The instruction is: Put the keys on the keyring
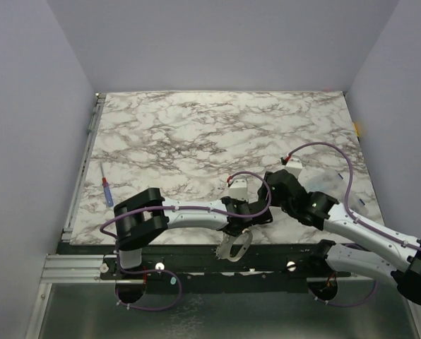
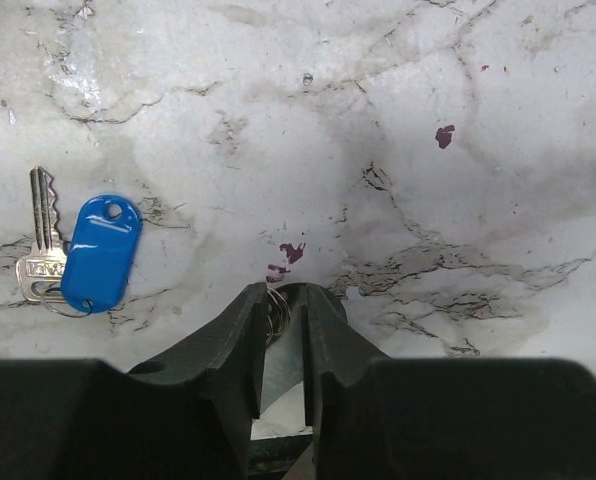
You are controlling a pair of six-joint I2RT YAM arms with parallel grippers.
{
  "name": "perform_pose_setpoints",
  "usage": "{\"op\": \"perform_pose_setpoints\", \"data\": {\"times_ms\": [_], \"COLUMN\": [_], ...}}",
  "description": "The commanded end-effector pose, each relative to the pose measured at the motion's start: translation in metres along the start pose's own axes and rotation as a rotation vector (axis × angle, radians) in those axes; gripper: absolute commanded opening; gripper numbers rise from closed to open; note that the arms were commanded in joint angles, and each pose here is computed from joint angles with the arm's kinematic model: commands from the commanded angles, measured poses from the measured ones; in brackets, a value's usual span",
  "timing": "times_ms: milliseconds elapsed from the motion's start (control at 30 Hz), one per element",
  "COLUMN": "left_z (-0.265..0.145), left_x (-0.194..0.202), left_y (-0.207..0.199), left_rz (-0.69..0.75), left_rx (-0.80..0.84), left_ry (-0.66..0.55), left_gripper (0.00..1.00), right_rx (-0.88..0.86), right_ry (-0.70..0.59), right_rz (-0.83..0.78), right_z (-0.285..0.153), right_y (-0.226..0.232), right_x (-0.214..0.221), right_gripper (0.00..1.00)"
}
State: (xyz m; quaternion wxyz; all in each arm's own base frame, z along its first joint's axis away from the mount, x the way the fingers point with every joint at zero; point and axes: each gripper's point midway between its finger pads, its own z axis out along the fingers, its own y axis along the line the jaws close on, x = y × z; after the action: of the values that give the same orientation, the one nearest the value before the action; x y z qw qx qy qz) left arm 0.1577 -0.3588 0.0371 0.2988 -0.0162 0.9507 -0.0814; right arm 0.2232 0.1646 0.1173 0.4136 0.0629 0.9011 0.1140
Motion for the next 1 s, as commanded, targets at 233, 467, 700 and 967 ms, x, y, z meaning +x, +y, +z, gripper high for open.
{"op": "perform_pose_setpoints", "data": {"times_ms": [233,467,700,967], "left_z": [0.001,0.002,0.003,0.004], "left_x": [0.003,0.005,0.011,0.015], "left_y": [0.0,0.001,0.002,-0.002], "left_rz": [-0.004,-0.002,0.003,0.028], "left_rx": [-0.013,-0.014,-0.024,-0.036], "left_ry": [0.001,0.014,0.042,0.066], "left_gripper": [0.17,0.21,0.22,0.1], "right_rx": [-0.023,-0.022,-0.033,-0.04], "right_ry": [-0.007,-0.008,-0.013,-0.017], "right_rz": [0.01,0.013,0.014,0.012], "right_z": [-0.002,-0.003,-0.002,-0.001], "right_y": [-0.001,-0.003,-0.001,0.0], "right_x": [-0.001,0.001,0.0,0.0], "right_gripper": [0.61,0.61,0.61,0.61]}}
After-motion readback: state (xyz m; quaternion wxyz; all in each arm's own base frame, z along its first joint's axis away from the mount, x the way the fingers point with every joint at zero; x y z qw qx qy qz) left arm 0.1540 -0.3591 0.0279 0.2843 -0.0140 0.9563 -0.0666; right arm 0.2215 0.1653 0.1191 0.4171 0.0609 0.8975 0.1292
